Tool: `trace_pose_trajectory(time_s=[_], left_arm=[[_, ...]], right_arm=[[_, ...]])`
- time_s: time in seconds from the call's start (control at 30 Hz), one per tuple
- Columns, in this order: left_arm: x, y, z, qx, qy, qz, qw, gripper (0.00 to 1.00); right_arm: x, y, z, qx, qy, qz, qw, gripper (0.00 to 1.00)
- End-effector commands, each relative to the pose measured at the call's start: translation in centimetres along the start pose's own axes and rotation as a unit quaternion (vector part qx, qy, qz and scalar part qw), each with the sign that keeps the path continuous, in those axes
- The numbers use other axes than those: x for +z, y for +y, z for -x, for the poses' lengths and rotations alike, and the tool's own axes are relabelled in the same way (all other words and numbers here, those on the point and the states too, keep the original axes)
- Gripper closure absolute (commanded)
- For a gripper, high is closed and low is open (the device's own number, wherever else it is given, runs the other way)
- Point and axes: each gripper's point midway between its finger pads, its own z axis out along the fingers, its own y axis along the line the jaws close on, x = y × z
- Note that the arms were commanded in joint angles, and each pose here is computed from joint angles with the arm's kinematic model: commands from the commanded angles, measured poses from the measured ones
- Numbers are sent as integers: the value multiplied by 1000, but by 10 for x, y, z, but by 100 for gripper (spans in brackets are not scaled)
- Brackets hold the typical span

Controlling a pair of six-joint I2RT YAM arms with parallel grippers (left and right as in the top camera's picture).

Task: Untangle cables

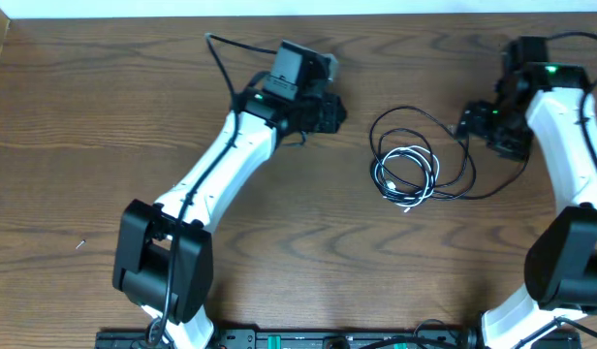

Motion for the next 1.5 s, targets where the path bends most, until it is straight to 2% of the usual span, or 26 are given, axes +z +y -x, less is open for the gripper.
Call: trace_pose_trajectory(time_s=[0.0,0.3,0.53,0.63,0.8,0.93,1.47], left_arm=[[14,-23,-15,39,20,-16,999,67],[63,-20,-65,62,83,54,993,67],[102,3,-99,-18,121,105,987,67],[113,10,-110,-28,136,112,984,67],[117,10,-110,-28,134,109,985,65],[117,8,-109,-33,131,106,985,58],[103,-12,-88,-20,102,75,992,54]], right_arm=[[-7,0,7,-5,1,41,999,18],[-7,5,6,-15,5,60,998,17],[-7,12,5,-26,3,61,998,16],[-7,12,5,-27,3,61,998,16],[-7,12,5,-27,2,61,998,16],[-7,12,6,-27,1,62,998,16],[-7,12,7,-27,0,62,998,15]])
